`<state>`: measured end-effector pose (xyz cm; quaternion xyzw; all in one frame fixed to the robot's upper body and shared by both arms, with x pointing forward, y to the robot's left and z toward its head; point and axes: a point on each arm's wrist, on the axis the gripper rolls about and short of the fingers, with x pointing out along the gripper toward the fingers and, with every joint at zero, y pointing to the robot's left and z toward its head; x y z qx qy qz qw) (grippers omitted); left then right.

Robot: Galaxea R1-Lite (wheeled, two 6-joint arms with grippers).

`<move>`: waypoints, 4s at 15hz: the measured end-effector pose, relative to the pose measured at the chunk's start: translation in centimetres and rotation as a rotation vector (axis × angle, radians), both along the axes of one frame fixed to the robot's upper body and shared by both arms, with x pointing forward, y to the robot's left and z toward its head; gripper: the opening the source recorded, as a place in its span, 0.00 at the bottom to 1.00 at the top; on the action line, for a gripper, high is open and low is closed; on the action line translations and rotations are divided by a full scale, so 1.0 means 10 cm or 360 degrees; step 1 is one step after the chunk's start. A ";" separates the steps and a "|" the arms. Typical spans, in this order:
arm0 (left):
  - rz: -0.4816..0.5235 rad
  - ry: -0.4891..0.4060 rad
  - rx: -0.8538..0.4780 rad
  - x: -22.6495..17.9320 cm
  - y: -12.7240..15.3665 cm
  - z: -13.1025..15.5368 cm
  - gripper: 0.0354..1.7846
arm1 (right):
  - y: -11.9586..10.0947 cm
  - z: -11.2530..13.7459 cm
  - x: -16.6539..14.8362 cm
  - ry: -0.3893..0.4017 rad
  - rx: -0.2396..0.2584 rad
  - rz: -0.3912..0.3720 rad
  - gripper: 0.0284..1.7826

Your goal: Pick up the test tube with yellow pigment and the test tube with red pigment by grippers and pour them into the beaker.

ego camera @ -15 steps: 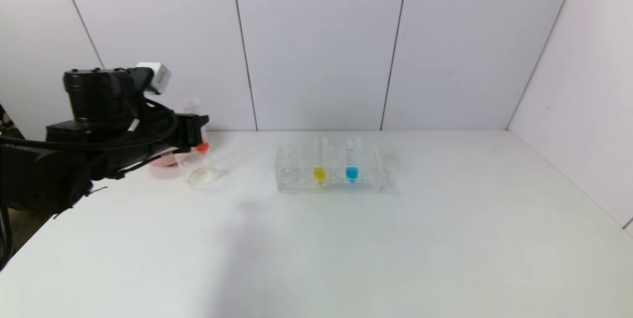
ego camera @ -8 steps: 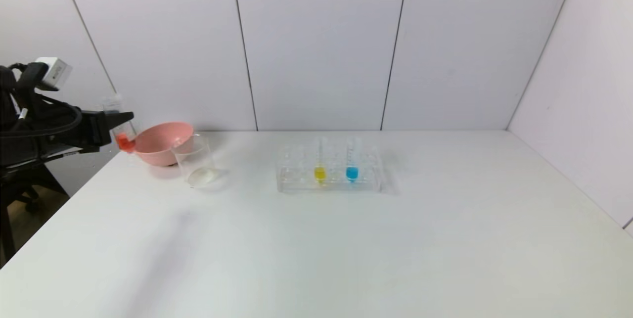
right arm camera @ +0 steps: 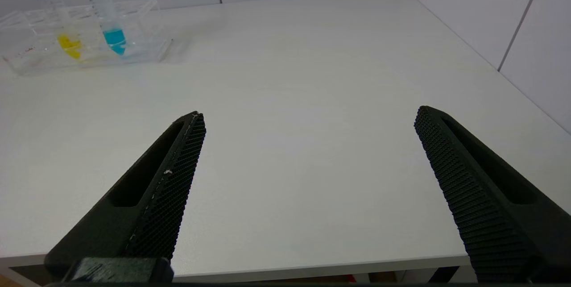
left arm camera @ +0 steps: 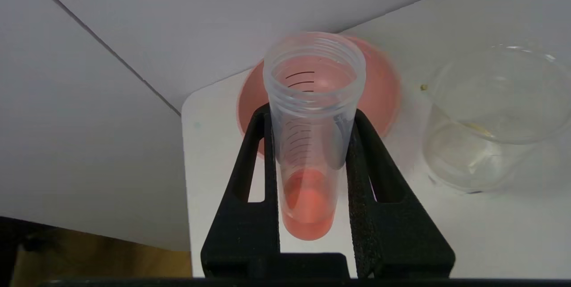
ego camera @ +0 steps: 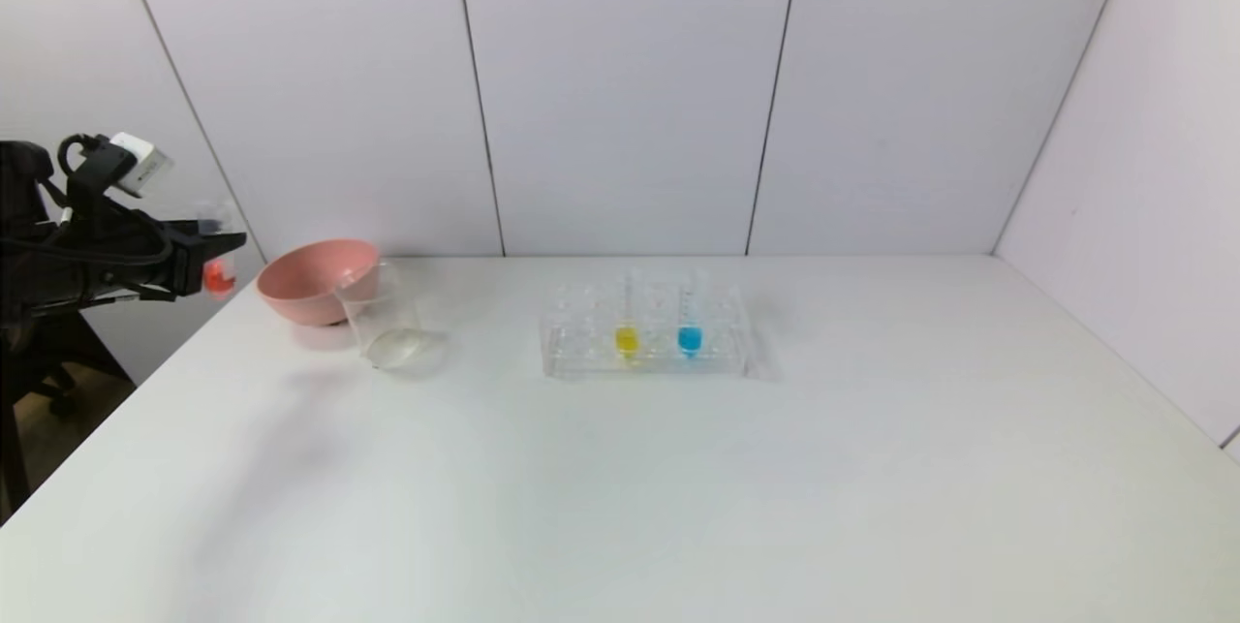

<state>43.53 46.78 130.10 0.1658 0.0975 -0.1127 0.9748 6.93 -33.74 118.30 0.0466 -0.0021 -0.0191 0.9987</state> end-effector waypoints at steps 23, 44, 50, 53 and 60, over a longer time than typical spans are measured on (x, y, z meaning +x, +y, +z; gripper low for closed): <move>-0.0305 0.0373 0.0759 0.73 -0.87 0.63 0.24 | 0.00 0.00 0.00 0.0001 0.0000 0.0000 0.96; -0.0429 0.0744 0.1309 0.34 -1.01 0.49 0.24 | 0.00 0.00 0.00 0.0000 0.0000 0.0000 0.96; -0.0377 0.0809 0.1481 0.34 -1.05 0.46 0.24 | 0.00 0.00 0.00 0.0000 -0.0001 0.0000 0.96; -0.0392 0.0815 0.1529 0.34 -1.10 0.46 0.24 | 0.00 0.00 0.00 0.0000 -0.0001 0.0000 0.96; -0.0340 0.0882 0.1630 0.38 -1.22 0.40 0.24 | 0.00 0.00 0.00 0.0001 -0.0001 0.0001 0.96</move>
